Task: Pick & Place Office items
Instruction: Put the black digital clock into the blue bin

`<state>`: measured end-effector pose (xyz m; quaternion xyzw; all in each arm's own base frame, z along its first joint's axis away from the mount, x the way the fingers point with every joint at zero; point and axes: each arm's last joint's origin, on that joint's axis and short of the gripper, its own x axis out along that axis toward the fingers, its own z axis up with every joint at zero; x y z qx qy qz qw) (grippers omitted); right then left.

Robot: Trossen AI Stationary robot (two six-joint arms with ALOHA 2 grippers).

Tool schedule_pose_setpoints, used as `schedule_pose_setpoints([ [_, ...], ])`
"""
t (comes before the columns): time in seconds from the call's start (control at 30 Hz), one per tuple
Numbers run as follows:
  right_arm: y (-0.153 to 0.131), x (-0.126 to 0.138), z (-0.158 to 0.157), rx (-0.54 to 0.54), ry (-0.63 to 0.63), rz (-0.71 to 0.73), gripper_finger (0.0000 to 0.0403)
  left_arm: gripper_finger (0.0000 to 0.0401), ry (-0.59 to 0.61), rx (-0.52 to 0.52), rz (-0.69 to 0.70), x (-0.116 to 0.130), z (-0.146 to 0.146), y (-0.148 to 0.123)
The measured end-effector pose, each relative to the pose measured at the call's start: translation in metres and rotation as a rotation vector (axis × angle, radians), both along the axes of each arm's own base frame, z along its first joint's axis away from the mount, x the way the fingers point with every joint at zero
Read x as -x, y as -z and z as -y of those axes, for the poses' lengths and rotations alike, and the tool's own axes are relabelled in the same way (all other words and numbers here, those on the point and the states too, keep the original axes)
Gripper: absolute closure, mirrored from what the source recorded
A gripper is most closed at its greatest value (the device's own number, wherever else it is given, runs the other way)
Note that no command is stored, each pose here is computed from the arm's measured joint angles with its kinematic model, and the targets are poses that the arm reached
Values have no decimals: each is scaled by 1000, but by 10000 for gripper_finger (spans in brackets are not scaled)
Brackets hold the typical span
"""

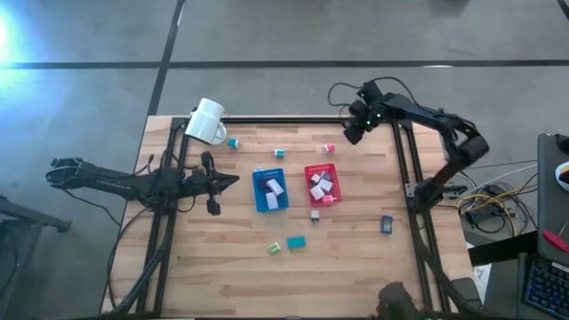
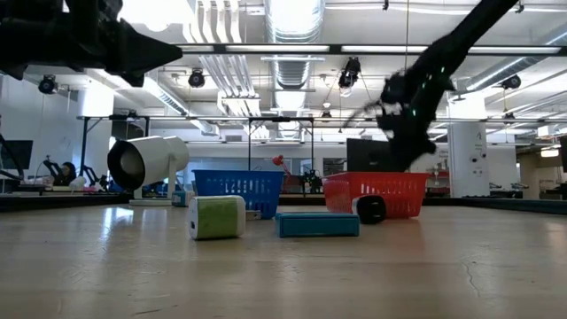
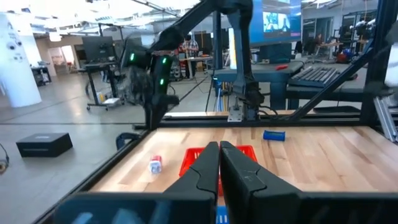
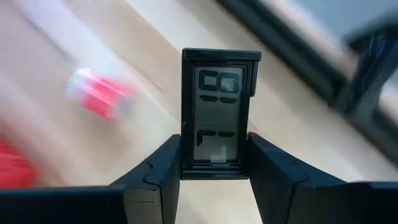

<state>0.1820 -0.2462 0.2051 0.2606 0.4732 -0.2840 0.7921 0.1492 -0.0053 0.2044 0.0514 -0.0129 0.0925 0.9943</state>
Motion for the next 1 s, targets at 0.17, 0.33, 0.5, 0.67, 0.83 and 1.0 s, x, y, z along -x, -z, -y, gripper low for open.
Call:
schedule_pose_setpoints([
  [0.17,-54,-20,-37,127,-151,288,262,385,-2,-31,15,0,0,-2],
  [0.33,-98,-32,-95,292,-353,614,262,385,-4,-57,41,0,0,-5],
  [0.5,-97,-28,-157,344,-504,871,262,385,-5,-71,38,0,0,-5],
  [0.67,-64,-15,-198,465,-496,990,262,385,-5,-67,43,0,0,-6],
  [0.83,-25,-4,-224,528,-449,1080,262,385,-5,-64,43,0,0,-6],
  [1.0,7,5,-239,577,-397,1013,262,387,-5,-68,43,0,0,-6],
])
